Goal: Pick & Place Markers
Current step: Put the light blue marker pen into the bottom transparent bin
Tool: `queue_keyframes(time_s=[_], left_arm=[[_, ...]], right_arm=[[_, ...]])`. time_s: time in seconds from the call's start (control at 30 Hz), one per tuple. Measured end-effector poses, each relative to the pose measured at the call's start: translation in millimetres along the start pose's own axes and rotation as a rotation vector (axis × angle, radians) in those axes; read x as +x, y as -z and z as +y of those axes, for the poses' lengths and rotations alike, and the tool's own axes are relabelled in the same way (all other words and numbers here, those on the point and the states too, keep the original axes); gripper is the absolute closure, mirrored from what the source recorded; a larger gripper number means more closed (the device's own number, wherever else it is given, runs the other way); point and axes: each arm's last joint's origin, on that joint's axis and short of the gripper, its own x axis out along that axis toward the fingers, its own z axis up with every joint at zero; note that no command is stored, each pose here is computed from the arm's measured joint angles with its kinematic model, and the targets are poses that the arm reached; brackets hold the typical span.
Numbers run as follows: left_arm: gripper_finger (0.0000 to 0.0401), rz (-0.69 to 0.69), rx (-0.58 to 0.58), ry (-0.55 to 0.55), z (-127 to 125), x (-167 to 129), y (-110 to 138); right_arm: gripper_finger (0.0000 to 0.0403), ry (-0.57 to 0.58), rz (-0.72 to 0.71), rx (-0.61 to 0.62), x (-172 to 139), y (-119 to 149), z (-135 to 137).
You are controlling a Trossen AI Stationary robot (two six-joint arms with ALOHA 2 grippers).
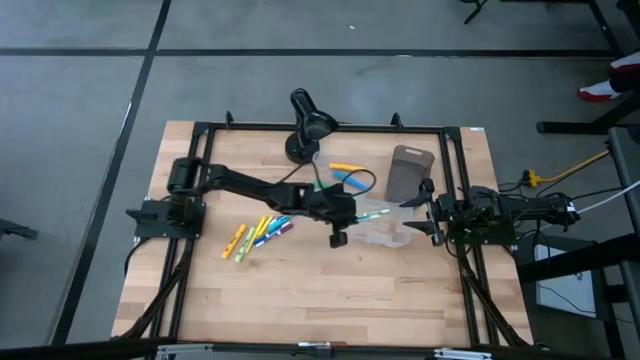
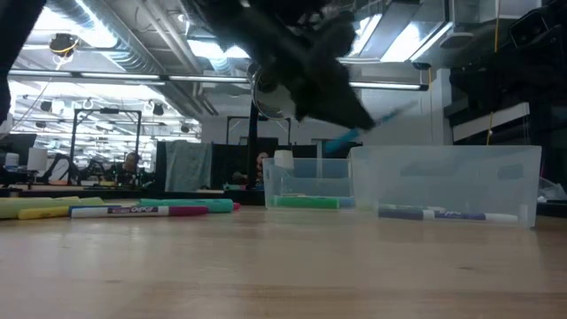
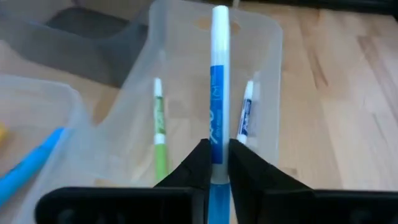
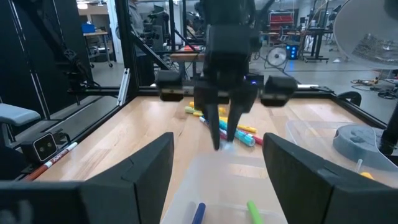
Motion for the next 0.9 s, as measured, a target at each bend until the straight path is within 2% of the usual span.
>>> queue_keyframes(time_s=[0.2, 0.5, 0.67, 0.9], left_arm=[[0.0369, -0.001, 0.063, 0.013, 2, 17, -12], [0.0369, -0.08, 0.107, 0.004, 5, 11, -37], [0.0366, -0.137, 0.111, 0.01, 4, 10, -42], [0.0365, -0.127, 0.071, 0.01, 5, 19, -36]], right_arm=[[0.0159, 0.0, 0.0, 0.001, 0, 0, 0], [0.0159, 0.0, 0.0, 0.0, 0, 0, 0], [0.0159, 0.0, 0.0, 0.0, 0, 0, 0], [0.0159, 0.0, 0.0, 0.0, 0, 0, 0]])
